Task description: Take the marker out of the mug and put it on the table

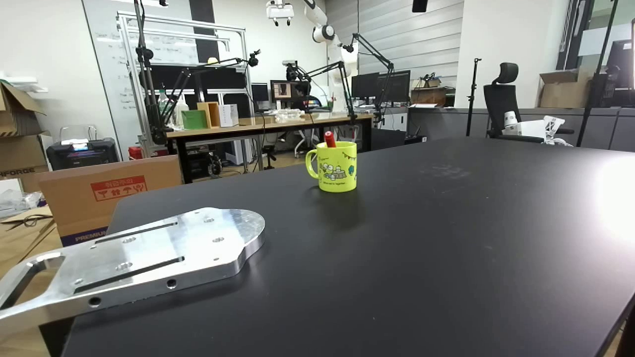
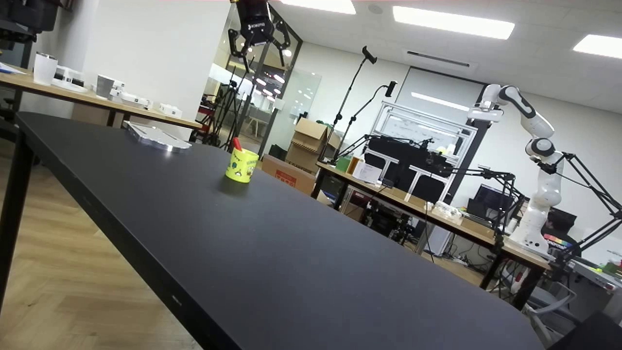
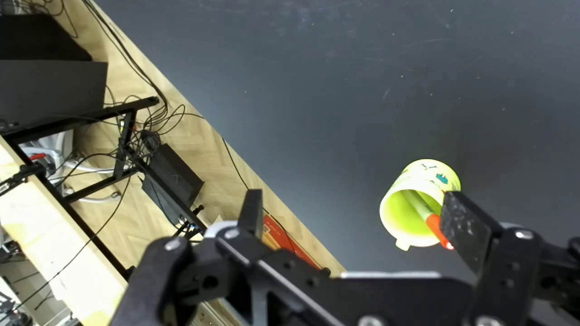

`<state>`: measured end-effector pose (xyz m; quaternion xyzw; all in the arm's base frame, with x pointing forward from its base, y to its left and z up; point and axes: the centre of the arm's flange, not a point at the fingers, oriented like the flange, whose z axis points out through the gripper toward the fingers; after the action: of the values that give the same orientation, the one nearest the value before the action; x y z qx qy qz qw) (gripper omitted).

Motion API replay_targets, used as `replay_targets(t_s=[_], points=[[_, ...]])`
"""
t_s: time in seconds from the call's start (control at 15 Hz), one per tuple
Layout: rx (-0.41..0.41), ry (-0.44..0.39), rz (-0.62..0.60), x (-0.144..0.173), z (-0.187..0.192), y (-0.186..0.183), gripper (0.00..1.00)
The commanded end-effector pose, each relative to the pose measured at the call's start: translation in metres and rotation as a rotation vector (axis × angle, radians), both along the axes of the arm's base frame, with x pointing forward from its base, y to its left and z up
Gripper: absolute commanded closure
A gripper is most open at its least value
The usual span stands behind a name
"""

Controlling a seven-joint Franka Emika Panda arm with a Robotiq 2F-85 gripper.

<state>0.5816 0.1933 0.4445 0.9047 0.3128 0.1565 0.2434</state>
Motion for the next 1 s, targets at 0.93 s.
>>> replay_targets(t_s=[0.93], points=[[-0.007, 0.184, 0.267, 0.147, -0.132, 0.101, 0.00]])
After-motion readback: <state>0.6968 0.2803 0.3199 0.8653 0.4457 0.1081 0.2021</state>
